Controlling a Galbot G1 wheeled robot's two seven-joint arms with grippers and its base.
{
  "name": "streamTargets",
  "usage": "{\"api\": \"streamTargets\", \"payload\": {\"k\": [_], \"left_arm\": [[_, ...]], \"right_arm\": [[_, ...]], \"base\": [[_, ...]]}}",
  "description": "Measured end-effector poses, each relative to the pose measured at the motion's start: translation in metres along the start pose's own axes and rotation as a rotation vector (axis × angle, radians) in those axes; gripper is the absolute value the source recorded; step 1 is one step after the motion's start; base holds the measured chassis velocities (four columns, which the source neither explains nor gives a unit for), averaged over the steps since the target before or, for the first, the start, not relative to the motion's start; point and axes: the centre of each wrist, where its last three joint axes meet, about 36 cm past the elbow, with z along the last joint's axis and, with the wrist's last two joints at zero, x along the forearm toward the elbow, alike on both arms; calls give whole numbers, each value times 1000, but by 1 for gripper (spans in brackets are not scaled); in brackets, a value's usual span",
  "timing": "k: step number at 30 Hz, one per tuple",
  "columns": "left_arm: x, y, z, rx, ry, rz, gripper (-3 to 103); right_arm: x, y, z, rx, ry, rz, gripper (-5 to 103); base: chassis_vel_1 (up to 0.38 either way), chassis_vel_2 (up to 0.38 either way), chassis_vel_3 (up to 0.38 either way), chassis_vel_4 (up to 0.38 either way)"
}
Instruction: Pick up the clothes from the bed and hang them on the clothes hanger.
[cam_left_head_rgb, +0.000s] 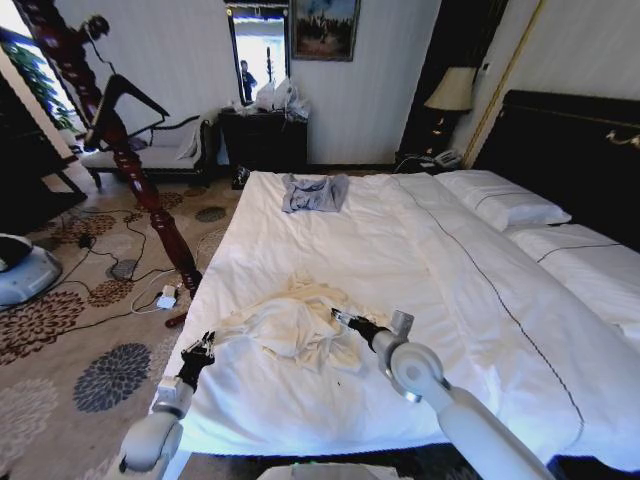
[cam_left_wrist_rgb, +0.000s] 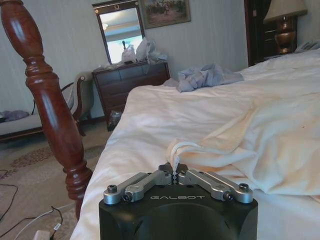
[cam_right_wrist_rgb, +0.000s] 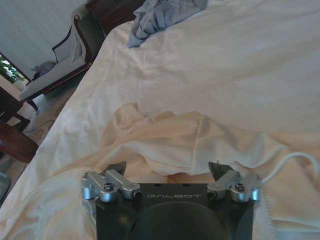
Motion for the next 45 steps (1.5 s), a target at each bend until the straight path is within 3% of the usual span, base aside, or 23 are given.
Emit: {"api": "streamTargets", "payload": {"k": [5, 11, 13, 15, 17, 18, 20, 22, 24, 26, 38, 45], "left_arm": [[-1, 0, -5, 7, -22, -4, 1], [0, 4, -7, 3, -32, -9, 1], [1, 4, -6, 4, -35, -9, 1], [1, 4, -6, 6, -36, -10, 1], [1, 3, -5, 16, -36, -13, 1], [2, 3, -5, 19, -36, -13, 1], [3, 2, -4, 24, -38, -15, 1], [3, 2, -4, 25, -38, -15, 1], [3, 1, -4, 30, -40, -17, 1], [3, 0, -5, 31, -42, -18, 1], [-3, -3, -10, 48, -65, -21, 1], [-9, 3, -20, 72, -99, -33, 1]], "right_arm": [[-22, 6, 4, -4, 32, 6, 86], [-41, 11, 8, 1, 49, 13, 96], [-47, 11, 9, 7, 45, 18, 86], [-48, 11, 9, 9, 41, 19, 86], [-50, 11, 9, 19, 27, 21, 75], [-51, 11, 9, 25, 21, 24, 75], [-52, 10, 10, 76, -8, 49, 58], [-52, 9, 10, 95, -18, 56, 58], [-55, 1, 12, 183, -68, 77, 48], [-56, -3, 13, 211, -85, 77, 42], [-48, -18, -4, 335, -199, -50, 2], [-48, -7, -51, 374, -322, -121, 0]], "base": [[0, 0, 0, 0], [0, 0, 0, 0], [0, 0, 0, 0], [0, 0, 0, 0], [0, 0, 0, 0], [0, 0, 0, 0], [0, 0, 0, 0], [0, 0, 0, 0], [0, 0, 0, 0], [0, 0, 0, 0], [0, 0, 0, 0], [0, 0, 0, 0]]}}
